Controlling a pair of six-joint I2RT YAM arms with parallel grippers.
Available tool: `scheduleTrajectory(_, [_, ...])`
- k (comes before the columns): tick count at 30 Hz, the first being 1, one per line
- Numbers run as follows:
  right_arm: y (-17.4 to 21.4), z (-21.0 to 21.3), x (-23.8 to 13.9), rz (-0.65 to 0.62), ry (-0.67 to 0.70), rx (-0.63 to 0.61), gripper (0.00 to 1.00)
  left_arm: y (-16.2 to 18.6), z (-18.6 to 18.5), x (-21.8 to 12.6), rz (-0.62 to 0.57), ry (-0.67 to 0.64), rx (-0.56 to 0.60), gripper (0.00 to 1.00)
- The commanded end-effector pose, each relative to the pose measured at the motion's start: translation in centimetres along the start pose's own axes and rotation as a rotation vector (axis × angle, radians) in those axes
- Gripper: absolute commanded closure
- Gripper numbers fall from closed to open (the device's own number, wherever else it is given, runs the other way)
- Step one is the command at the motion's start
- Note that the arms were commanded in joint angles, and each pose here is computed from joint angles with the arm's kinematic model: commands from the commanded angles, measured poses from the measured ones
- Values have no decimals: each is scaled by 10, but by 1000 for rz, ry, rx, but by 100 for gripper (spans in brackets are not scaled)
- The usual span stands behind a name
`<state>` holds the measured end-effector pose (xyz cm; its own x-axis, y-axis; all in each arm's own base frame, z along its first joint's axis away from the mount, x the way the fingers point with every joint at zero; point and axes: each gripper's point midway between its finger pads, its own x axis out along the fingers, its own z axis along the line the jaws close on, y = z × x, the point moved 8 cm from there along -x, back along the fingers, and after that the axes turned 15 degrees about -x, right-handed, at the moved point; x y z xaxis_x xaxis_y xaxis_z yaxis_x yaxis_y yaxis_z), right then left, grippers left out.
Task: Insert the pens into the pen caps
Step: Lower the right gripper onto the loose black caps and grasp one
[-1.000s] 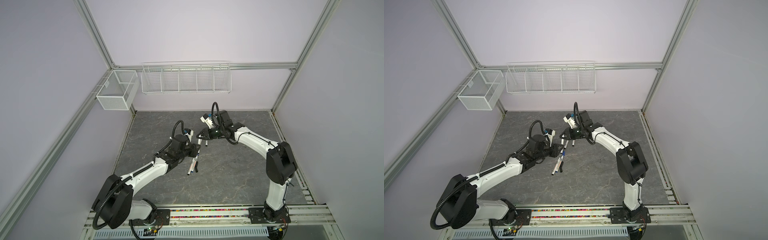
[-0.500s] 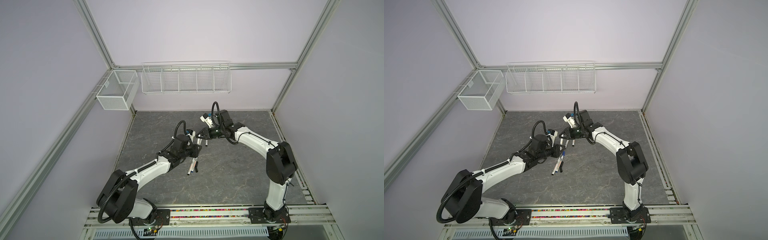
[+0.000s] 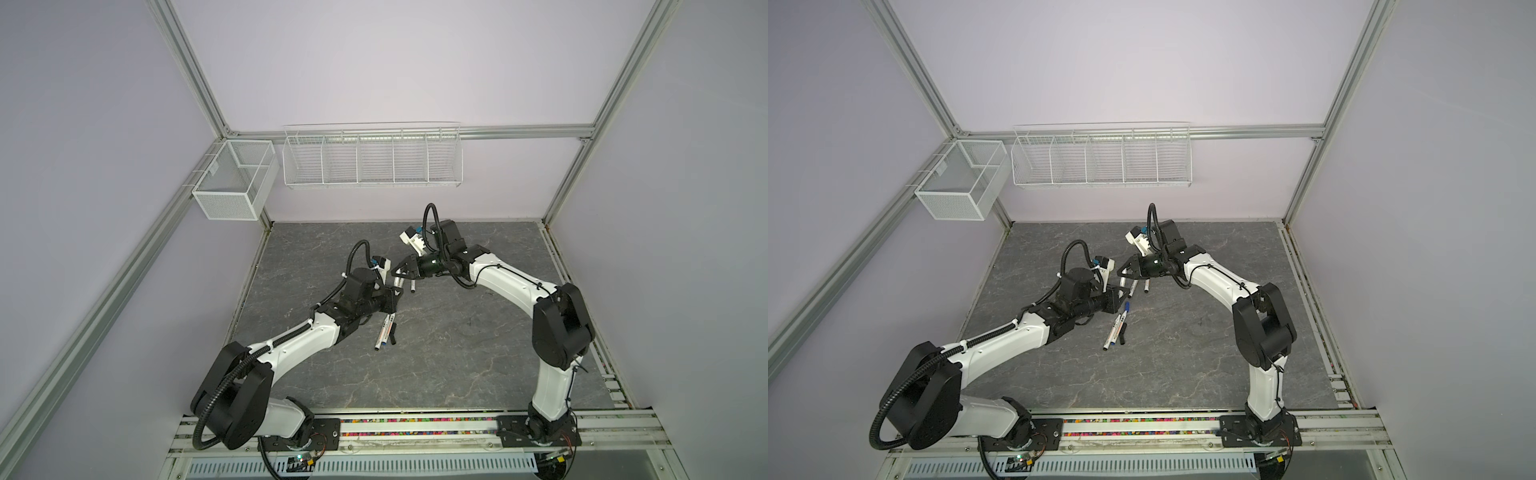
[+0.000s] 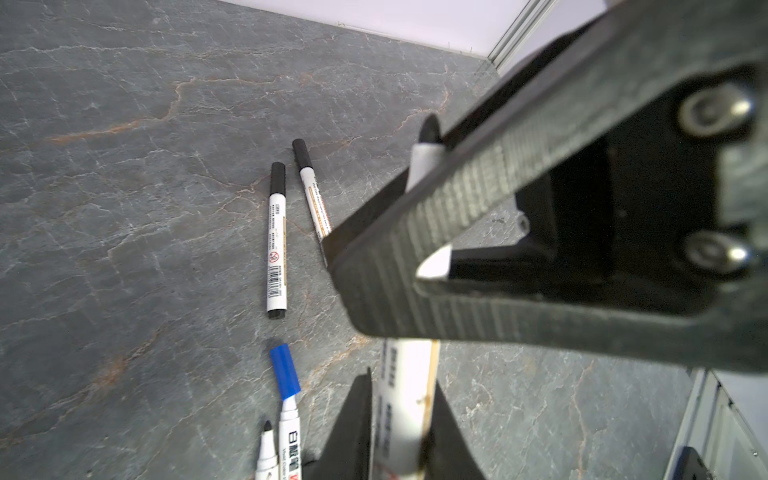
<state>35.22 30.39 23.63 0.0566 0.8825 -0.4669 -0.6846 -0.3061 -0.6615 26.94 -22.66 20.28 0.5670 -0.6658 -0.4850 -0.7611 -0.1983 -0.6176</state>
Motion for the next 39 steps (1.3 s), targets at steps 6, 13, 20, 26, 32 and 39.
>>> scheduleTrajectory(6, [4,7,-10,5,-3,-10,82,-11,-7,-5,-48,6,-4,100])
scheduleTrajectory(13, [41,2,-13,124,120,-46,41,-13,23,-21,-205,-186,-126,100])
scheduleTrajectory(20, [111,14,18,484,234,-214,37,-6,68,-49,-343,-370,-309,100])
scheduleTrajectory(26, [138,31,55,688,280,-381,39,0,82,-59,-370,-437,-342,100])
scheduleTrajectory(32, [146,27,80,791,317,-445,42,4,84,-64,-376,-450,-348,100])
scheduleTrajectory(39, [151,23,101,823,334,-452,45,9,86,-72,-371,-465,-346,100])
